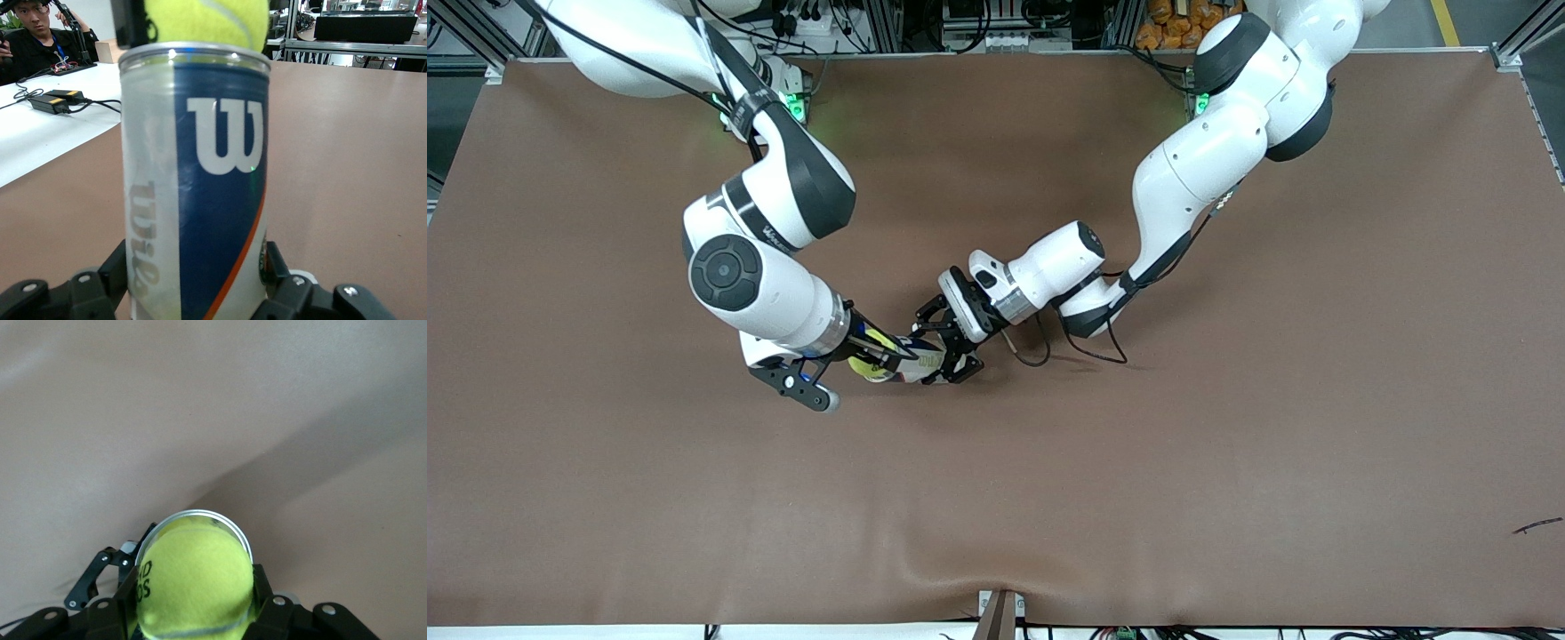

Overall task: Insert tennis ball vertically with right arm
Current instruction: 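Push the second ball into the can and open the right gripper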

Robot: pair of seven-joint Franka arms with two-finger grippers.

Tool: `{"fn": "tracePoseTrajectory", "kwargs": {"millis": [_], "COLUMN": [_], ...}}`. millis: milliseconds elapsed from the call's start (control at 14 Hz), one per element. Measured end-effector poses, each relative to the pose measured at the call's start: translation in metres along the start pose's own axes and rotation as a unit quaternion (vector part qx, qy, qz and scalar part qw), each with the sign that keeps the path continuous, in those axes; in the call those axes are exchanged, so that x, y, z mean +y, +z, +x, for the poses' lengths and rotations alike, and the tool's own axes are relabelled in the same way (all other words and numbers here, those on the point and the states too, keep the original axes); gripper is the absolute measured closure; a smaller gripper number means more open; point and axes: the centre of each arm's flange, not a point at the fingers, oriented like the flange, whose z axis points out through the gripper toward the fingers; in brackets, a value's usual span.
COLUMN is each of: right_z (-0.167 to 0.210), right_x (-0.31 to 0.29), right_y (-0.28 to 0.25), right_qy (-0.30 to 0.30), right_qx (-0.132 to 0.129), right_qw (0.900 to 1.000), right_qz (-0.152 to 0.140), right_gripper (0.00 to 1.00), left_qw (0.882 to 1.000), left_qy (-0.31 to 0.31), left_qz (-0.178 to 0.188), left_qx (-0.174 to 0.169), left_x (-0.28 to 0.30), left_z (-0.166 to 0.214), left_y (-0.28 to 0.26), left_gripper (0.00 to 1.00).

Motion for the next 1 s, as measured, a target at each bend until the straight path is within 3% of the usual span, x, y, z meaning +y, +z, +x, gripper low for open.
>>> {"fn": "tracePoseTrajectory", "kwargs": {"millis": [143, 214, 429, 1000], "right_z": [-0.003, -0.004, -0.006, -0.027], "right_x": [-0.002, -0.003, -0.005, -0.024], "right_y": [0.002, 0.003, 0.007, 0.019], "right_qy": [0.003, 0.003, 0.004, 0.026], "right_qx": [-0.001, -0.002, -0.004, -0.002], "right_qw": [1.000, 1.000, 1.000, 1.000], "right_qz": [-0.001, -0.001, -0.003, 0.007], "right_gripper": [0.33, 0.27, 0.00, 0.00], "left_qw": [1.000, 1.000, 1.000, 1.000], "left_qy": [0.000, 0.000, 0.000, 0.000], "left_qz": [0.000, 0.000, 0.001, 0.002], "left_qx": [-0.001, 0.000, 0.001, 0.001], "left_x": [0.000, 0.000, -0.001, -0.002], "left_z": [-0.001, 0.000, 0.000, 0.001], "left_y": [0.000, 0.000, 0.000, -0.001], "left_gripper": [0.18, 0.18, 0.18, 0.18]}}
